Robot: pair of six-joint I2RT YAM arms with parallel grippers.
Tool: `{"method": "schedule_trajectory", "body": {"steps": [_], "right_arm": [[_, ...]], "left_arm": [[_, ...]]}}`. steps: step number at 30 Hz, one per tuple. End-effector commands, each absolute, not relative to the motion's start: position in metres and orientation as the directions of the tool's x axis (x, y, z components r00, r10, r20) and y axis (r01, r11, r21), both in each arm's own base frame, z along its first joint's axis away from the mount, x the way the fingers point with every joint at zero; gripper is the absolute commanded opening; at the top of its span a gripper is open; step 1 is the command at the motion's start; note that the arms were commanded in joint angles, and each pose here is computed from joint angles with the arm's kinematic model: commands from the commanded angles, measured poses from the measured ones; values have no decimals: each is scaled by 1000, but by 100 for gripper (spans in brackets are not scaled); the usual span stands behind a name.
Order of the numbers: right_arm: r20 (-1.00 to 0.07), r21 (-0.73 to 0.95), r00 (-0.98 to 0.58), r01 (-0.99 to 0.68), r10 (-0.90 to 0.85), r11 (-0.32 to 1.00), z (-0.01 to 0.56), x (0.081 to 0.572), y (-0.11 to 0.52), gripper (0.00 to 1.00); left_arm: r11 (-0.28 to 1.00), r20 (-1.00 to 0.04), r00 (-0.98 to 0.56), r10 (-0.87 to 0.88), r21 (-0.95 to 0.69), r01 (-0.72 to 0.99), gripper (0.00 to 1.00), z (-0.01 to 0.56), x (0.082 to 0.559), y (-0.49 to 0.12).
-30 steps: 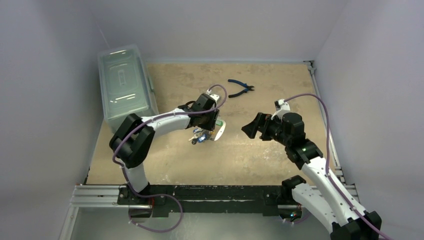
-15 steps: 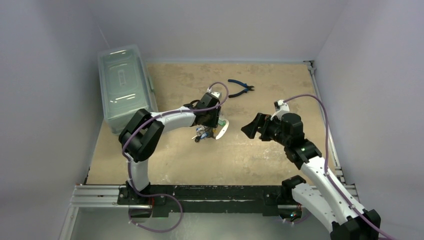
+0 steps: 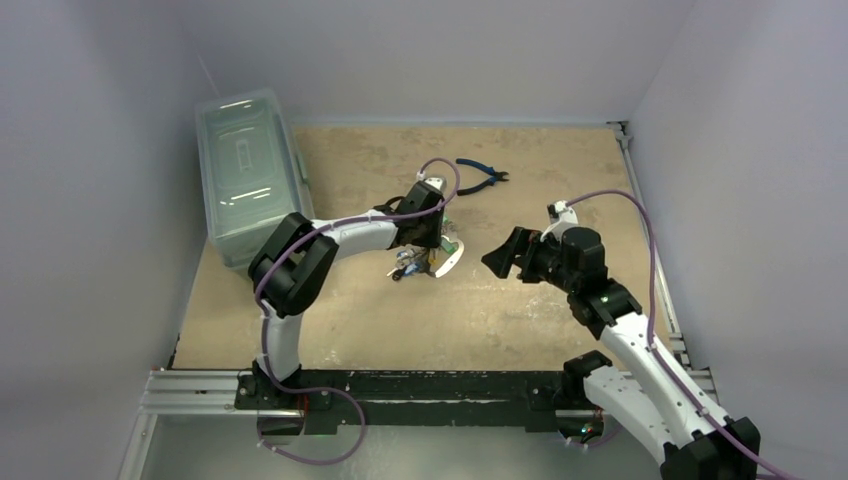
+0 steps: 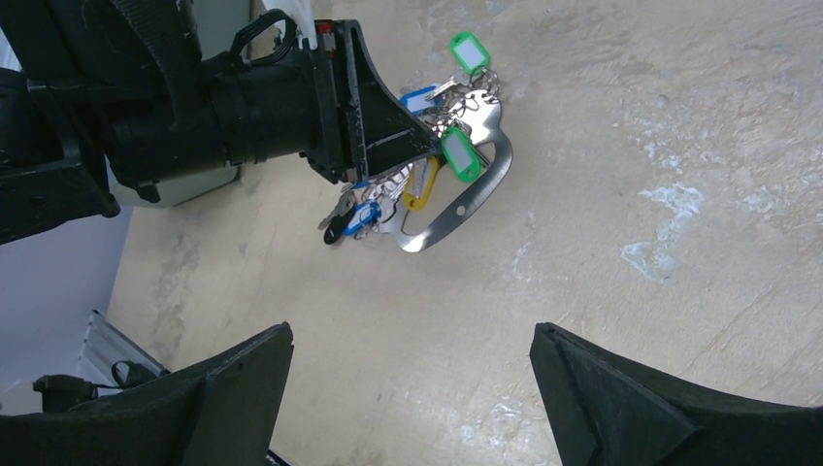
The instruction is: Remove the keys from the keyring
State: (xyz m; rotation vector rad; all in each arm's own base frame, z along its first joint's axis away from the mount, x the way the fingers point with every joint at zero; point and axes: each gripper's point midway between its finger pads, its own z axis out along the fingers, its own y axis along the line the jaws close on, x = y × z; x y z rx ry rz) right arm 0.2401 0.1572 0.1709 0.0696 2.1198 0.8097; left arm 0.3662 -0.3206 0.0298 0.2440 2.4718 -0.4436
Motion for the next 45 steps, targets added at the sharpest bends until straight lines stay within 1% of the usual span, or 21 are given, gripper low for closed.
{"method": "schedule_trajectory", "body": {"steps": [1,2,3,5,9,14,18,22,26,30,33,37,42,45], "right_arm": [[-701,594,-625,-248,342,765,175,242,162,98],[-697,598,-630,-248,343,762,172,242,163,98],[-694,603,-633,-250,344,757,171,241,164,98],[-690,611,-635,-254,347,750,170,241,165,98],[-693,617,-625,-256,360,744,171,242,166,99],[-691,643,-618,-288,376,710,170,242,172,99],[-712,663,-595,-394,374,636,177,238,186,99],[-753,647,-534,-488,385,586,187,233,191,99],[-784,619,-480,-556,393,555,201,229,193,98],[-798,603,-449,-621,403,501,211,221,199,95],[-809,584,-430,-656,400,477,216,217,201,94],[-828,557,-418,-687,374,466,226,214,204,94],[-852,524,-396,-665,343,532,226,224,198,96],[-896,445,-341,-686,285,576,228,226,194,97]], "left_arm": [[918,-624,-781,22,-298,263,25,47,369,-325],[919,-627,-779,25,-292,264,24,47,369,-324],[919,-628,-778,32,-288,270,19,45,370,-325],[913,-617,-786,41,-297,281,0,42,370,-329],[883,-640,-768,34,-341,323,0,69,364,-341],[844,-704,-710,16,-371,387,0,137,351,-337],[788,-735,-677,46,-389,477,0,182,334,-337],[740,-752,-654,85,-392,547,0,212,317,-336],[684,-784,-617,68,-413,601,0,251,303,-336],[634,-802,-597,30,-446,632,0,287,292,-337],[612,-804,-595,22,-459,643,0,301,287,-338],[603,-806,-591,34,-455,655,0,305,280,-337],[558,-822,-567,60,-444,701,0,312,266,-340],[522,-829,-550,97,-429,738,0,319,256,-341]]}}
